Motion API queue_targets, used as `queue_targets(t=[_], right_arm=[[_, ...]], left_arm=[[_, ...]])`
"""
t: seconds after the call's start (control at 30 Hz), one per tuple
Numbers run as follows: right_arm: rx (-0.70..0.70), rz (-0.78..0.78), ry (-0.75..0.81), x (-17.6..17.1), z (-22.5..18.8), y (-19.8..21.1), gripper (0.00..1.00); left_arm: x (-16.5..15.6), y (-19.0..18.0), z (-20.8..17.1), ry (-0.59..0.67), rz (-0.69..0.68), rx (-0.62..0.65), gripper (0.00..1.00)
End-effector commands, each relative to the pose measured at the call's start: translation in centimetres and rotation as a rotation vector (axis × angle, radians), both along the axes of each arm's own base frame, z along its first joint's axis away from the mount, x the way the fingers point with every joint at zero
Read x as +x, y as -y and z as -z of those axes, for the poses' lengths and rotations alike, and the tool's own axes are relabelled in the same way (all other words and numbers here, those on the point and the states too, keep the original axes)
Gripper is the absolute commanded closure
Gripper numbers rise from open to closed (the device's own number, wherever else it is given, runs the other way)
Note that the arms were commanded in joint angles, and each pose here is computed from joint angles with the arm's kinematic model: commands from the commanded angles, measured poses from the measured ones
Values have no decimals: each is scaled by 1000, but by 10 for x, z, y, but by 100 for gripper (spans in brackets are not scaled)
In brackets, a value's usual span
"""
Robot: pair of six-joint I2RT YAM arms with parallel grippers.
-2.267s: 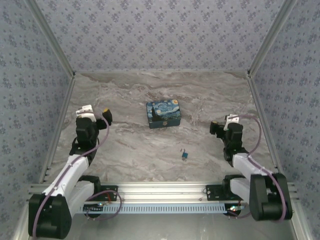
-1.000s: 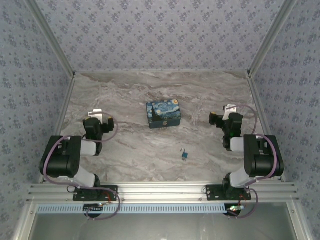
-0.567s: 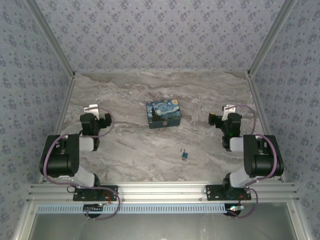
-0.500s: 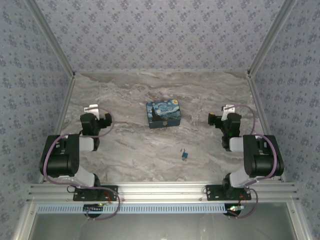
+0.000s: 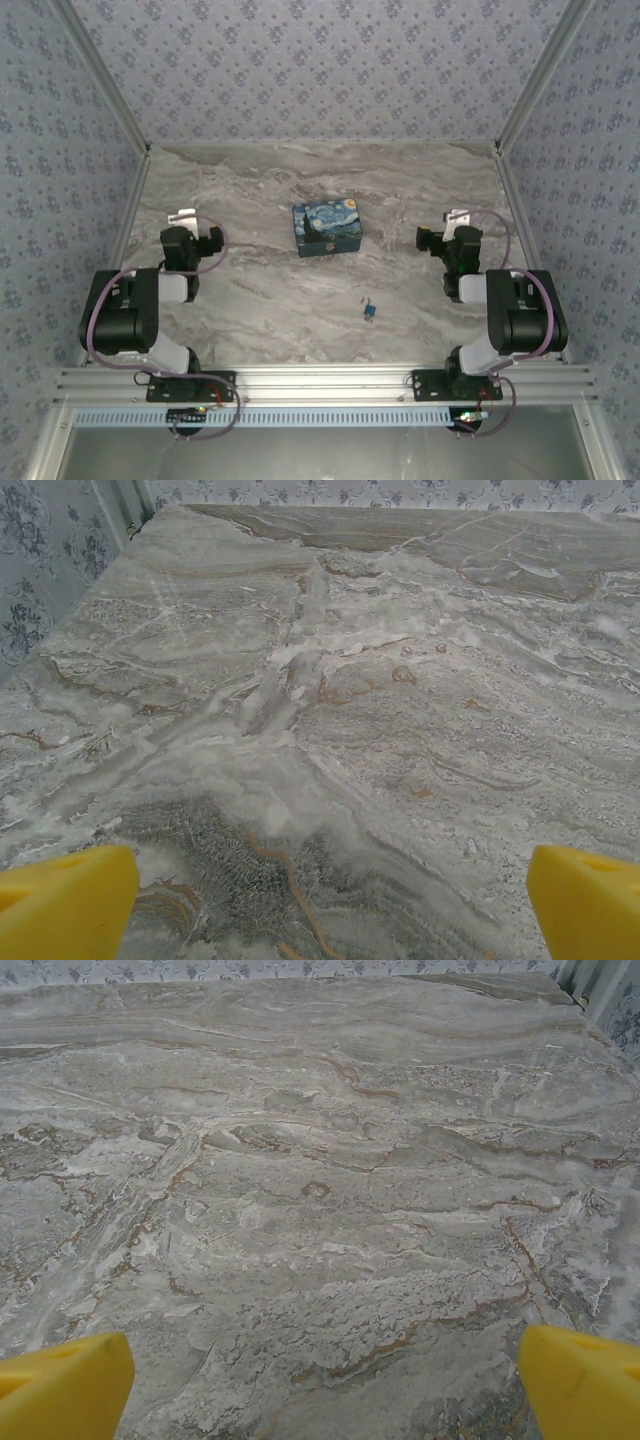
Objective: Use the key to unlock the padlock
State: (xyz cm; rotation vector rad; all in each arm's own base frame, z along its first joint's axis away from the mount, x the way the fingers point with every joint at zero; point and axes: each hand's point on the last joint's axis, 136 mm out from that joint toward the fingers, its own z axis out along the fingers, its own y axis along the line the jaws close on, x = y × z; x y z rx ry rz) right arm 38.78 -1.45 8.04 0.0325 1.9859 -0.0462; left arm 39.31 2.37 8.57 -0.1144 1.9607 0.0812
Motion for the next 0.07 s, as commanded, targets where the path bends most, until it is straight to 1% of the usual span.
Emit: queue_targets(t=[0.0,0.03], right_arm=[[-20,9,-1,3,-2,3,0],[-20,10,-1,3,-2,3,0]], left_arm=[[3,3,-4,9,10,-8,1],[4,3,-4,7,12,-6,0]])
